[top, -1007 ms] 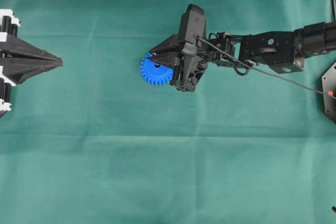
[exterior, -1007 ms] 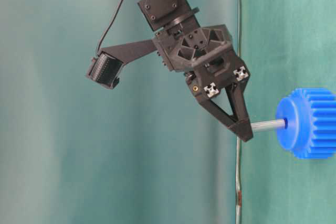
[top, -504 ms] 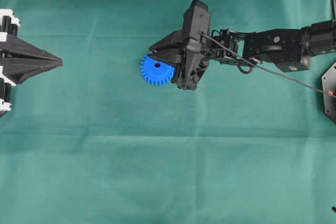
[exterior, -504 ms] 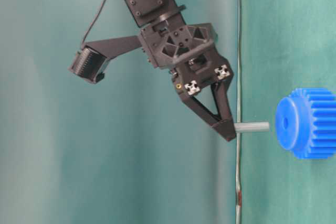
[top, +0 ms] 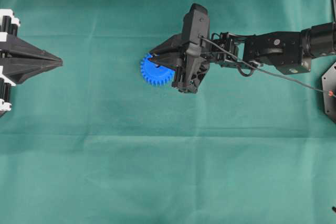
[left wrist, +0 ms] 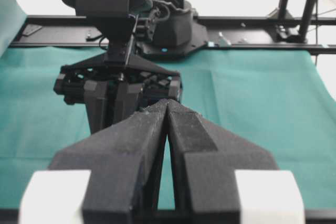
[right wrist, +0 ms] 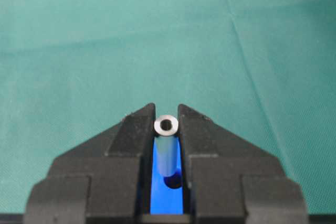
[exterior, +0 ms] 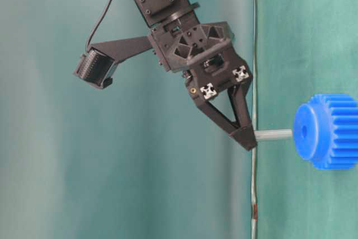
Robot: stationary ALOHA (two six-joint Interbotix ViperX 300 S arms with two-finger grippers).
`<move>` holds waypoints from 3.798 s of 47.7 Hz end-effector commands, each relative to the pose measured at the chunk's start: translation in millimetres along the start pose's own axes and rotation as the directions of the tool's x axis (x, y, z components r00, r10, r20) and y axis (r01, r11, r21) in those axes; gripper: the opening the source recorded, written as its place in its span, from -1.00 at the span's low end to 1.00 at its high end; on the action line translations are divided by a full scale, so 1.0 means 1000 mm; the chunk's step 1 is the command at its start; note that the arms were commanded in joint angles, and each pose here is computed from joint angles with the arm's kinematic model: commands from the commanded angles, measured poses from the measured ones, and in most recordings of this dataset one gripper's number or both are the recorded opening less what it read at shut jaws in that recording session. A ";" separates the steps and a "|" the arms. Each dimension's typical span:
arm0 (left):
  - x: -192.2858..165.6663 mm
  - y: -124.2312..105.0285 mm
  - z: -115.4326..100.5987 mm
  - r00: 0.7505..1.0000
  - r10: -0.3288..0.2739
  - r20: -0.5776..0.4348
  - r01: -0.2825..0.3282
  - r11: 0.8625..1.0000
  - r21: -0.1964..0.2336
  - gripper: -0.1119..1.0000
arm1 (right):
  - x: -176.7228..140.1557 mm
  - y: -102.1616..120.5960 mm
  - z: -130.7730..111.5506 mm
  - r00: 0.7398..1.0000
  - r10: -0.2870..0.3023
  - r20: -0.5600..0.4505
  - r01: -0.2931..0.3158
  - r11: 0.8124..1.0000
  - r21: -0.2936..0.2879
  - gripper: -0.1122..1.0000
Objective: Insert the shaft placed at a random location into the center hole of the medium gear at another random location.
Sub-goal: 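Align the shaft tip with the gear hole and lower it in, then push the shaft down into the gear hole with the right gripper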
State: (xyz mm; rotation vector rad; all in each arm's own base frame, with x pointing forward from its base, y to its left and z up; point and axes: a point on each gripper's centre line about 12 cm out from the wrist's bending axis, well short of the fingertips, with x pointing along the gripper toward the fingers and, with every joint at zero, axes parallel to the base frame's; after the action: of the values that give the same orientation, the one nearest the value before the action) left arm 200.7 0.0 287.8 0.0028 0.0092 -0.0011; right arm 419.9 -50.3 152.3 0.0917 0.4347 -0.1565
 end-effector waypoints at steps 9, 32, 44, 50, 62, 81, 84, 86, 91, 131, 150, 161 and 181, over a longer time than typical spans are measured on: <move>0.002 0.000 0.010 1.000 -0.001 0.025 0.001 1.000 0.002 -0.79 | 0.006 -0.003 0.002 1.000 -0.008 0.022 0.007 1.000 0.016 -0.56; 0.003 0.000 0.009 1.000 -0.002 0.020 0.002 1.000 0.002 -0.80 | 0.010 -0.005 -0.002 1.000 -0.013 0.022 0.013 1.000 0.018 -0.56; 0.003 0.000 0.009 1.000 -0.002 0.021 0.002 1.000 0.002 -0.79 | 0.009 -0.005 -0.002 1.000 -0.013 0.025 0.013 1.000 0.017 -0.56; 0.003 0.000 0.009 1.000 -0.002 0.020 0.002 1.000 0.002 -0.79 | 0.009 -0.005 -0.003 1.000 -0.014 0.022 0.014 1.000 0.019 -0.56; 0.003 0.000 0.009 1.000 -0.002 0.021 0.002 1.000 0.002 -0.80 | 0.015 -0.005 -0.015 1.000 -0.016 -0.006 0.016 1.000 0.021 -0.56; 0.003 0.000 0.009 1.000 -0.002 0.021 0.002 1.000 0.003 -0.79 | 0.021 -0.003 -0.025 0.999 -0.011 -0.030 0.011 1.000 0.019 -0.56; 0.003 0.000 0.009 1.000 -0.002 0.021 0.002 1.000 0.003 -0.79 | 0.020 -0.002 -0.025 0.999 -0.009 -0.032 0.010 1.000 0.018 -0.56; 0.003 0.000 0.009 1.000 -0.001 0.021 0.001 1.000 0.003 -0.79 | 0.020 -0.002 -0.026 0.999 -0.009 -0.033 0.009 1.000 0.017 -0.56; 0.003 0.000 0.009 1.000 -0.001 0.021 0.001 1.000 0.003 -0.79 | 0.020 -0.001 -0.027 0.999 -0.007 -0.041 0.008 1.000 0.016 -0.56; 0.003 0.000 0.008 1.000 0.000 0.012 0.000 1.000 0.002 -0.80 | 0.018 0.010 -0.024 1.000 0.016 -0.024 -0.015 1.000 0.012 0.77; 0.002 0.000 0.010 1.000 -0.002 0.018 0.002 1.000 0.003 -0.80 | -0.018 0.016 0.033 0.992 0.040 0.120 -0.037 0.999 -0.027 0.70; 0.001 0.000 0.010 1.000 -0.002 0.021 0.002 1.000 0.003 -0.79 | -0.051 0.018 0.072 0.979 0.051 0.198 -0.040 0.997 -0.060 0.70; 0.001 0.000 0.009 1.000 -0.002 0.017 0.002 1.000 0.002 -0.79 | -0.096 0.016 0.079 0.971 0.057 0.232 -0.045 0.997 -0.056 0.69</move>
State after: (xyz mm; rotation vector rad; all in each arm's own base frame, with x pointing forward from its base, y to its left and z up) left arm 200.0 0.0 287.4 0.0028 0.0154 -0.0009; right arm 377.3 -32.5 250.5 0.0425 0.2415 -0.1067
